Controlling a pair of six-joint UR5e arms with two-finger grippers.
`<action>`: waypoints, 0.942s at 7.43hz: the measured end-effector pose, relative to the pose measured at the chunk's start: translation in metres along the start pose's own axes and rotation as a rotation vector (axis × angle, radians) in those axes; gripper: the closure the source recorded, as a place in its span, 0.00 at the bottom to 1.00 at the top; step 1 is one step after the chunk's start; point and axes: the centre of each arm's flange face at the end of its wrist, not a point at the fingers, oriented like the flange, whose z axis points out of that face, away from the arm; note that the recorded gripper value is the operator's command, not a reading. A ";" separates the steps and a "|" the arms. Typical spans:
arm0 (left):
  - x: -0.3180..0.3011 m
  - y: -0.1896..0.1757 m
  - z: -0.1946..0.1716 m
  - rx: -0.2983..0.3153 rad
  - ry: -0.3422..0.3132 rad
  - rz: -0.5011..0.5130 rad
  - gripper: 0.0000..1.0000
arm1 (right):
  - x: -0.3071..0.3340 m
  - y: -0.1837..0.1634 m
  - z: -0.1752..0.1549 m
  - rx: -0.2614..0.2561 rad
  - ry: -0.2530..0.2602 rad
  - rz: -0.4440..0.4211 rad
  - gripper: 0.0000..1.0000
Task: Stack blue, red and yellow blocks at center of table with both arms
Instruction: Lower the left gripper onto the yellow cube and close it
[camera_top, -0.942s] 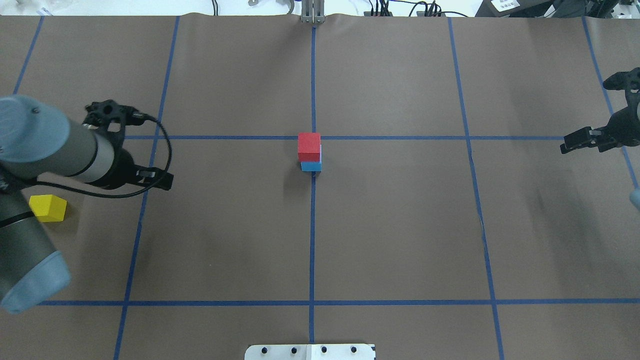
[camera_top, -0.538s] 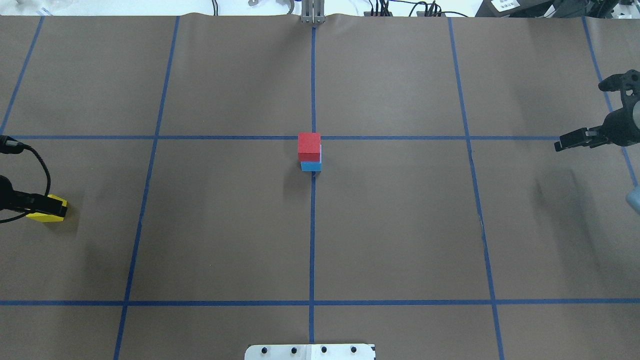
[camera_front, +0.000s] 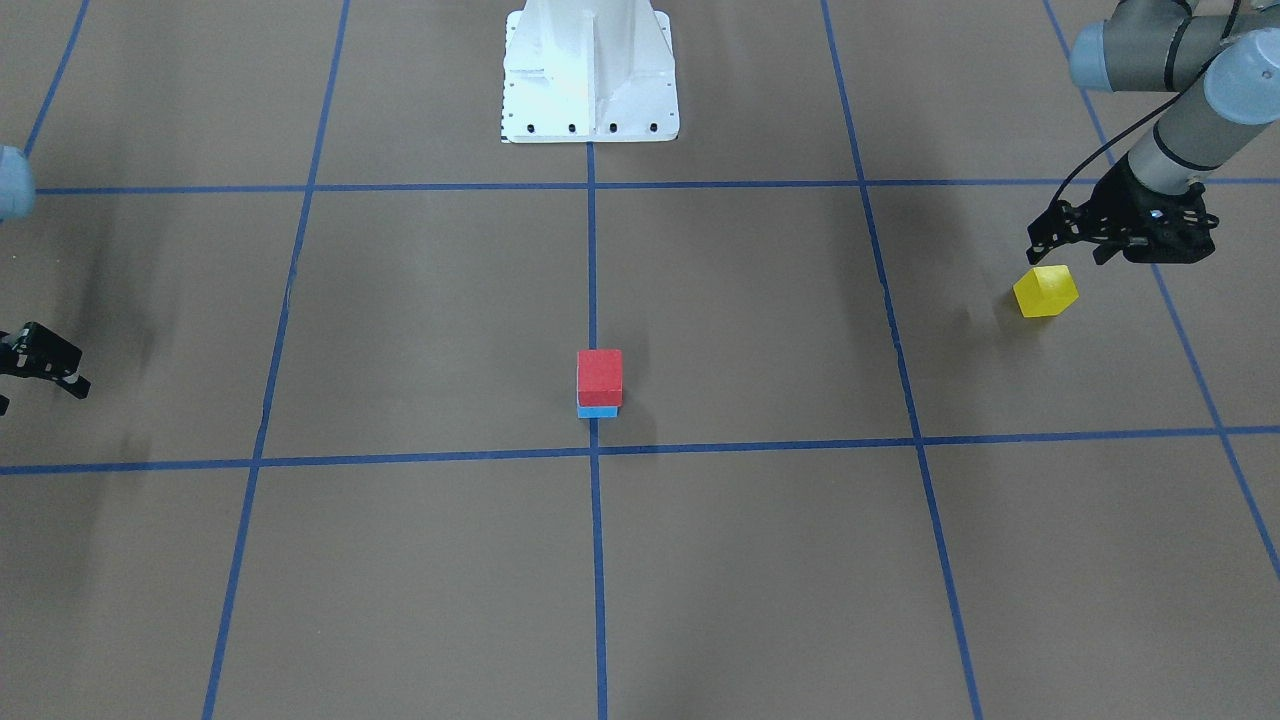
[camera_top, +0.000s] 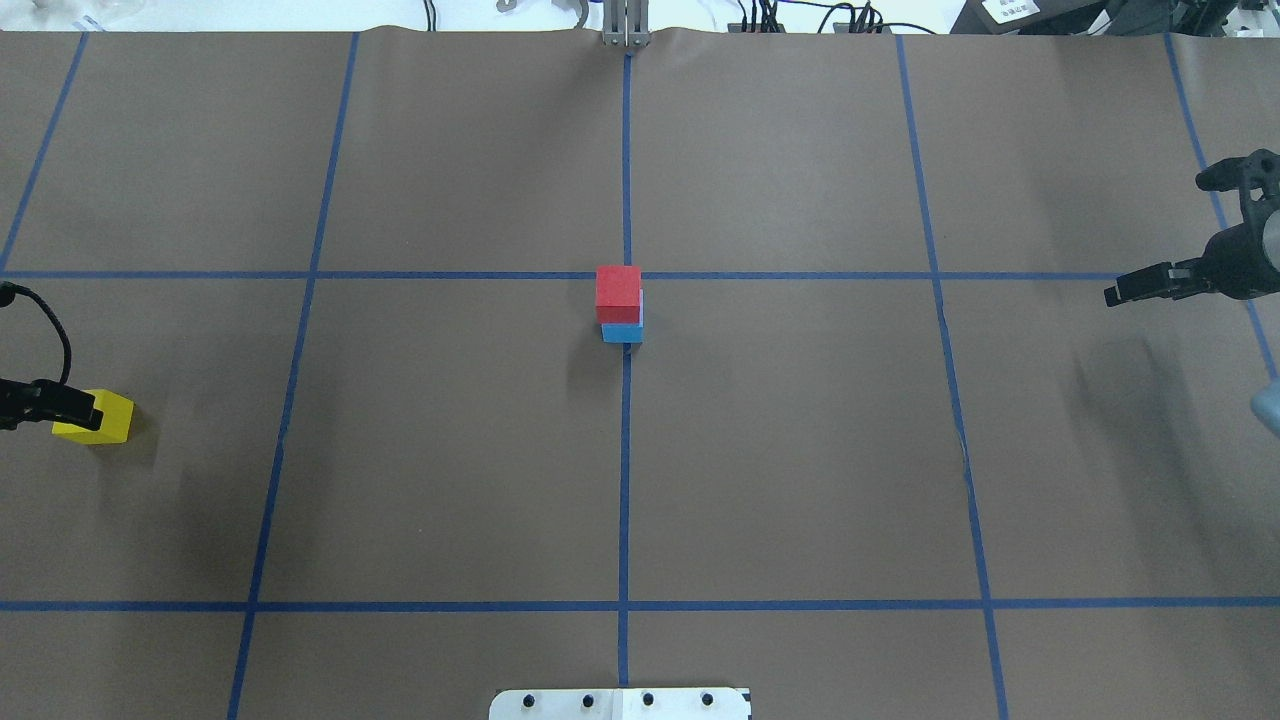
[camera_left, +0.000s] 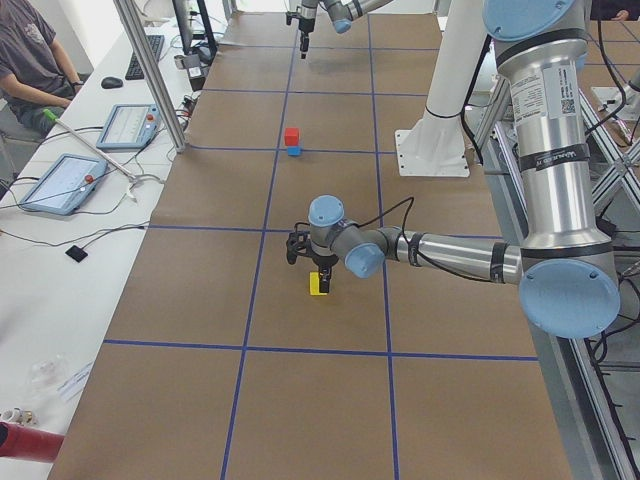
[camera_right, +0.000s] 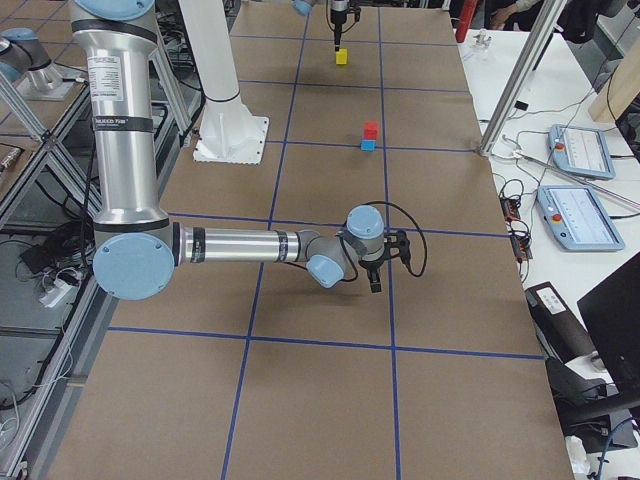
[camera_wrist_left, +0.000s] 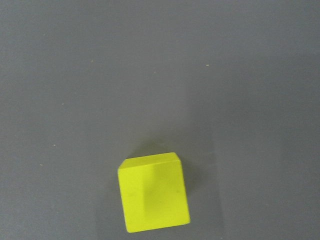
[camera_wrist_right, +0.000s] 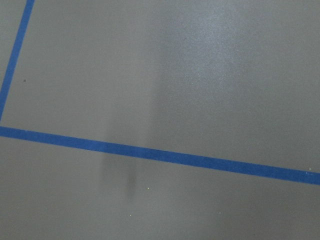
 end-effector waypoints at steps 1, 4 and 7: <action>0.004 -0.008 0.006 0.001 0.002 -0.005 0.00 | 0.000 0.000 0.000 0.000 0.000 0.001 0.01; 0.005 -0.024 0.023 0.001 -0.015 -0.010 0.99 | 0.001 0.001 0.001 -0.002 0.002 0.003 0.01; 0.009 -0.027 0.024 0.006 -0.019 -0.008 1.00 | 0.001 0.001 0.001 -0.002 0.002 0.003 0.01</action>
